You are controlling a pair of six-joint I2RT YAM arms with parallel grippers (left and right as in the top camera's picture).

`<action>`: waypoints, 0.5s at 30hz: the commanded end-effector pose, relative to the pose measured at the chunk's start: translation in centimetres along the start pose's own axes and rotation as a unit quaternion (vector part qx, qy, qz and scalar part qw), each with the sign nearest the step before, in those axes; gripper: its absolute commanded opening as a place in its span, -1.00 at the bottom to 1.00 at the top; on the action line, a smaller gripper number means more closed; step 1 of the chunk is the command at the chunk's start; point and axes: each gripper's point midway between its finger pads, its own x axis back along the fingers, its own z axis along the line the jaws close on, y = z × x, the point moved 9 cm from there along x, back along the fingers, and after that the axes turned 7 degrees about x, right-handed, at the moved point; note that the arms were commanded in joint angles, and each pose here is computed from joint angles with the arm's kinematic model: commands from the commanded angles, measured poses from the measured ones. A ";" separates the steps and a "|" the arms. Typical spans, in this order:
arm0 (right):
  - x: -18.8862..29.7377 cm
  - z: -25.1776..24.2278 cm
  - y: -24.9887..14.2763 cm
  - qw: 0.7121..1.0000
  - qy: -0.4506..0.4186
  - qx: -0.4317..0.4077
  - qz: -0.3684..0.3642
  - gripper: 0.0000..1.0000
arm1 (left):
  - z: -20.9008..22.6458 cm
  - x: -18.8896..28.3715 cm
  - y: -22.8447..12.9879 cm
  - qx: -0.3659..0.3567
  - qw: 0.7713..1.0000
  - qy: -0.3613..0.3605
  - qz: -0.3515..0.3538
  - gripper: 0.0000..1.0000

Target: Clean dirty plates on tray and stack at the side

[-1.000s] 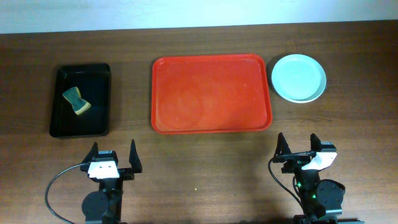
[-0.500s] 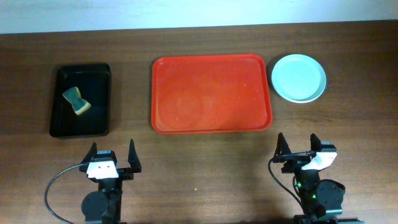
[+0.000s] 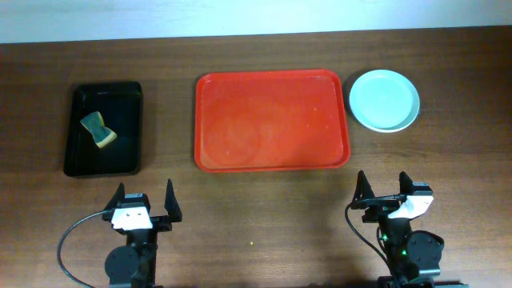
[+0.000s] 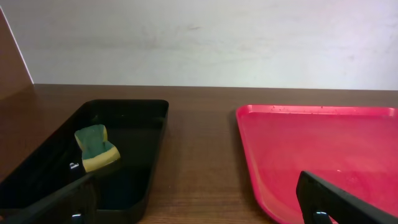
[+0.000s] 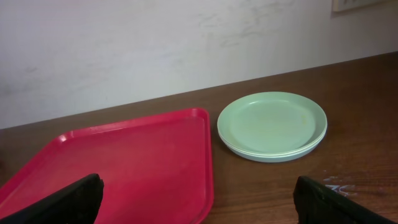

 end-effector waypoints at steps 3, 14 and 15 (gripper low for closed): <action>0.0 -0.2 -0.2 1.000 -0.014 0.009 0.001 0.97 | 0.2 0.0 -0.1 -0.006 1.000 0.007 -0.001 0.99; 0.0 0.0 -0.2 0.990 0.000 0.144 0.002 0.97 | 0.2 0.0 -0.1 -0.006 1.000 0.007 -0.001 0.99; 0.0 0.0 -0.2 0.990 0.000 0.144 0.002 0.97 | 0.2 0.0 -0.1 -0.006 1.000 0.007 -0.001 0.98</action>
